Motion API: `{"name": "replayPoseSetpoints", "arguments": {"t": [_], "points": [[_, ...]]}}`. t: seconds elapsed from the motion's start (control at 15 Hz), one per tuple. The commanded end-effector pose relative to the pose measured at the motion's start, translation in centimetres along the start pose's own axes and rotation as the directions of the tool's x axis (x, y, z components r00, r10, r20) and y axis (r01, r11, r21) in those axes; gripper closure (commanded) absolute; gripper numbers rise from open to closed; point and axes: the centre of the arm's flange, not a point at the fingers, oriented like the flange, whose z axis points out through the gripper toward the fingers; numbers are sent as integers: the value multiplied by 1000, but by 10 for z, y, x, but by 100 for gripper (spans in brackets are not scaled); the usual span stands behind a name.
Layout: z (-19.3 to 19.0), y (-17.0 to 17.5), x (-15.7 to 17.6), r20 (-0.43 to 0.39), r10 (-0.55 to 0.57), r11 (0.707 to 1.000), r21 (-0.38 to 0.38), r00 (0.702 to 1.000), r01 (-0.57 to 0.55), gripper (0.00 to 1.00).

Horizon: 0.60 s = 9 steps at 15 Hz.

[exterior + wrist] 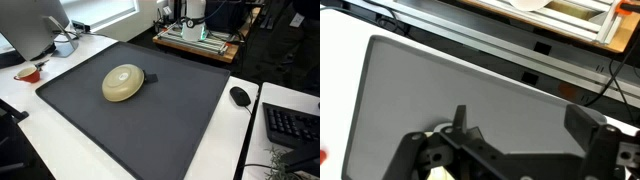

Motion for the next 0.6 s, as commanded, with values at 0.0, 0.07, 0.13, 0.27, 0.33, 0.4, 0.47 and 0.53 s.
{"name": "replayPoseSetpoints", "arguments": {"t": [0.0, 0.07, 0.13, 0.27, 0.33, 0.4, 0.47, 0.53], "points": [[0, 0, 0, -1, 0, 1000, 0, 1000, 0, 0], [-1, 0, 0, -2, 0, 1000, 0, 1000, 0, 0], [-1, 0, 0, -2, 0, 1000, 0, 1000, 0, 0], [-1, 0, 0, -2, 0, 1000, 0, 1000, 0, 0], [-1, 0, 0, -2, 0, 1000, 0, 1000, 0, 0], [0, 1, 3, -13, 7, 999, -32, 1000, -7, 0], [3, 4, 12, -36, 17, 995, -97, 999, -21, 0], [6, 7, 19, -55, 10, 990, -140, 998, -17, 0]]}}
